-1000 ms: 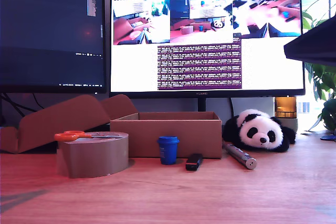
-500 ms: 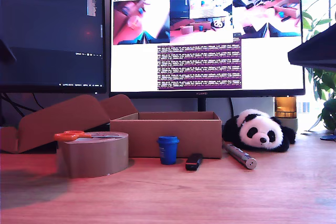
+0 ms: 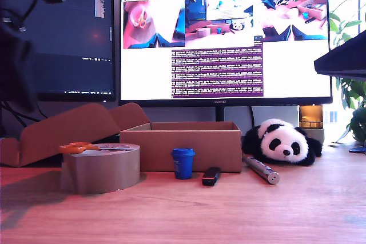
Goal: Pick up the scissors and place it inside the cardboard box
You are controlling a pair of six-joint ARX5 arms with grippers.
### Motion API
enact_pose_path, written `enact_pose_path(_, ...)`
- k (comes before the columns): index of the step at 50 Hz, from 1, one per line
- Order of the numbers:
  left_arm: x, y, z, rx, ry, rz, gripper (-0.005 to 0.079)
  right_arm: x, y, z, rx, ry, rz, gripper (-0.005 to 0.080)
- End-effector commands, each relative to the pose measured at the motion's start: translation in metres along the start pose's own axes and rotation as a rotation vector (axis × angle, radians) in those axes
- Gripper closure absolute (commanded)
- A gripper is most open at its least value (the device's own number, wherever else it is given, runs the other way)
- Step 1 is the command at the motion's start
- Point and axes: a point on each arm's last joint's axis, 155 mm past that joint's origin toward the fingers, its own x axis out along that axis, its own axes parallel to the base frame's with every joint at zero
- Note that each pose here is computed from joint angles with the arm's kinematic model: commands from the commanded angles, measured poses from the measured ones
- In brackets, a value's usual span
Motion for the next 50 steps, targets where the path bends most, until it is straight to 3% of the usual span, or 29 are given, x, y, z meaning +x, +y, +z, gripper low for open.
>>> enact_pose_path(1, 0.000, 0.004, 0.006, 0.033, -0.003, 0.020, 0.0612, 0.001, -0.001, -0.007, 0.003, 0.018, -0.003, 0.0763)
enact_pose_path(4, 0.001, 0.005, 0.007, 0.091, 0.009, 0.035, 0.0507, 0.001, -0.002, -0.010, -0.007, 0.031, -0.004, 0.0763)
enact_pose_path(6, 0.003, 0.007, 0.007, 0.111, 0.022, 0.048, 0.0489, 0.000, -0.002, -0.013, -0.005, 0.040, -0.006, 0.0763)
enact_pose_path(10, 0.007, 0.011, 0.008, 0.157, 0.040, 0.065, 0.0489, 0.000, -0.004, -0.015, 0.001, 0.049, -0.018, 0.0763)
enact_pose_path(34, 0.039, 0.023, -0.005, 0.219, 0.142, 0.069, 0.0485, 0.000, -0.012, -0.018, 0.004, 0.059, -0.060, 0.0763)
enact_pose_path(50, 0.047, 0.032, 0.001, 0.227, 0.124, 0.093, 0.0485, 0.000, -0.012, -0.018, 0.004, 0.059, -0.061, 0.0763)
